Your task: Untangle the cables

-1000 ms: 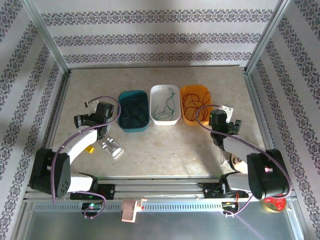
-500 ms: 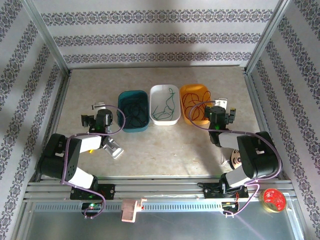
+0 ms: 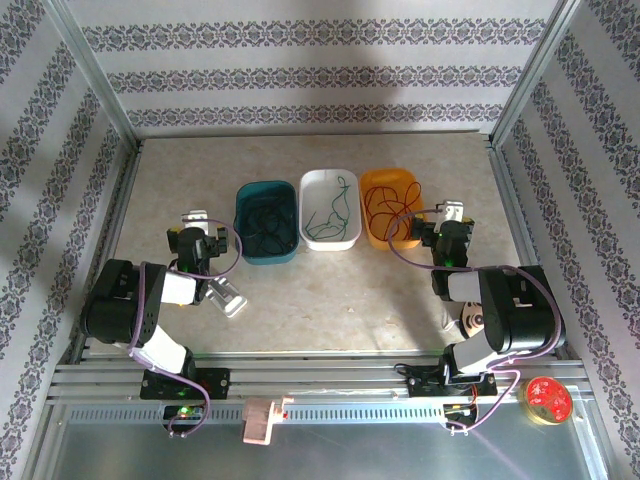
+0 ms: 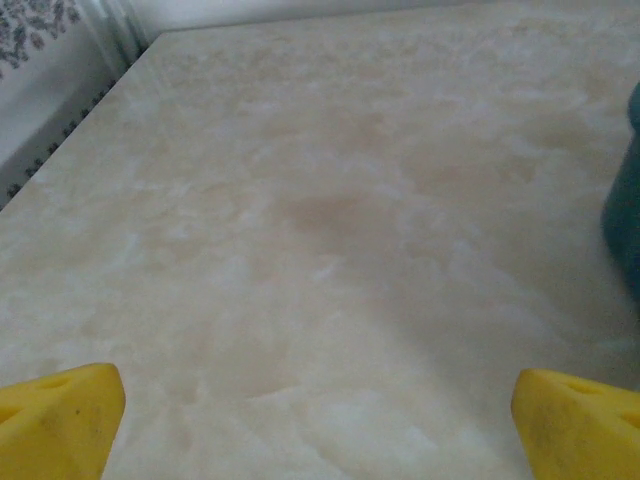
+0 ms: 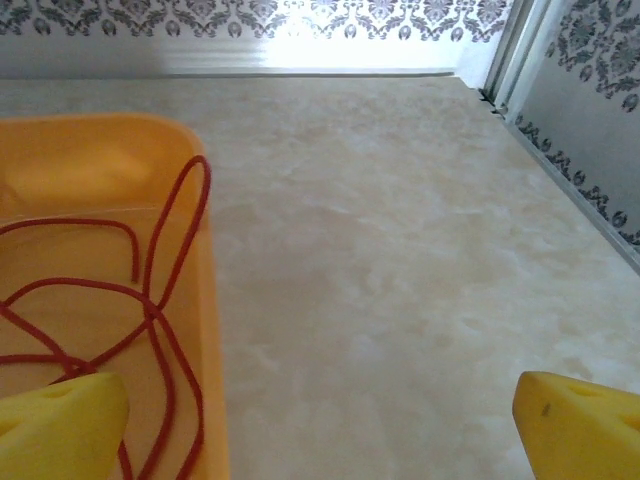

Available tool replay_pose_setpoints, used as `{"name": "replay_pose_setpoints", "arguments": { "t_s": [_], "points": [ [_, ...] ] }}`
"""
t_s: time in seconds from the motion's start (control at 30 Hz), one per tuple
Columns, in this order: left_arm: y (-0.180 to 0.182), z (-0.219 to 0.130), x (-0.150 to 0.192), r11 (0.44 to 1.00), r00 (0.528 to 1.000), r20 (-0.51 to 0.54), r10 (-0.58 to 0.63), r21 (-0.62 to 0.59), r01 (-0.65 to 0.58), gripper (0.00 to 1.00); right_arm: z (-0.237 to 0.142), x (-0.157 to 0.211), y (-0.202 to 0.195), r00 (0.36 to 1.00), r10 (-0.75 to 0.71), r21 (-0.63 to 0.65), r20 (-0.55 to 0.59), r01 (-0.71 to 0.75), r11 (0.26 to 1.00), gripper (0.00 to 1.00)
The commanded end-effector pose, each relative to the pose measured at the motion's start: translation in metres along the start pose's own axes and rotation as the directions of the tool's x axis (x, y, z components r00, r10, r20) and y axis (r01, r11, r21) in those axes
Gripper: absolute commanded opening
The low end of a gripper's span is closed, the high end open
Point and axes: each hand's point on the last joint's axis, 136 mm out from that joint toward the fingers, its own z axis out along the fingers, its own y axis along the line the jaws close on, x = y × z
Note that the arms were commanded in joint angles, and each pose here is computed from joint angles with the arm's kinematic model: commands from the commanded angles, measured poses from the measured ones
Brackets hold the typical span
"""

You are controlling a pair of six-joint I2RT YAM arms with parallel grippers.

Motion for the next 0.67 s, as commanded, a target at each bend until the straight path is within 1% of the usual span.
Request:
{"name": "replay_pose_setpoints", "arguments": {
  "t_s": [0.0, 0.07, 0.13, 0.2, 0.27, 0.37, 0.53, 0.63],
  "points": [
    [-0.0035, 0.0011, -0.0144, 0.997, 0.997, 0.042, -0.059, 0.051, 0.056, 0.99, -0.001, -0.0084, 0.0082, 0.999, 0.02, -0.043, 0.042, -0.018, 0.999, 0.98],
    [-0.0035, 0.0016, -0.0187, 0.997, 0.995, 0.078, -0.059, 0.051, 0.056, 0.99, -0.0011, -0.0088, 0.0084, 0.999, 0.021, -0.044, 0.042, -0.019, 0.999, 0.98],
    [-0.0034, 0.0012, -0.0158, 0.997, 0.997, 0.055, -0.06, 0.051, 0.057, 0.99, -0.0013, -0.0081, 0.0084, 0.999, 0.021, -0.044, 0.04, -0.019, 0.999, 0.98],
    [-0.0036, 0.0015, -0.018, 0.997, 0.995, 0.077, -0.057, 0.051, 0.053, 0.99, -0.001, -0.0088, 0.0087, 0.999, 0.023, -0.05, 0.041, -0.021, 0.999, 0.98],
    [-0.003, 0.0015, -0.0164, 0.997, 0.996, 0.06, -0.06, 0.05, 0.058, 0.99, -0.0005, -0.0083, 0.0089, 0.999, 0.023, -0.052, 0.039, -0.021, 0.998, 0.98],
    [-0.0033, 0.0016, -0.0166, 0.997, 0.996, 0.064, -0.059, 0.051, 0.056, 0.99, 0.0001, -0.0083, 0.0097, 0.999, 0.024, -0.063, 0.036, -0.022, 0.998, 0.98],
    [-0.0031, 0.0016, -0.0172, 0.997, 0.996, 0.068, -0.059, 0.051, 0.055, 0.99, 0.0014, -0.0079, 0.0153, 0.999, 0.023, -0.118, 0.025, -0.02, 0.993, 0.98],
    [-0.0032, 0.0014, -0.0174, 0.997, 0.996, 0.069, -0.059, 0.052, 0.055, 0.99, 0.0008, -0.0076, 0.0159, 0.999, 0.021, -0.122, 0.026, -0.018, 0.992, 0.98]
  ]
}}
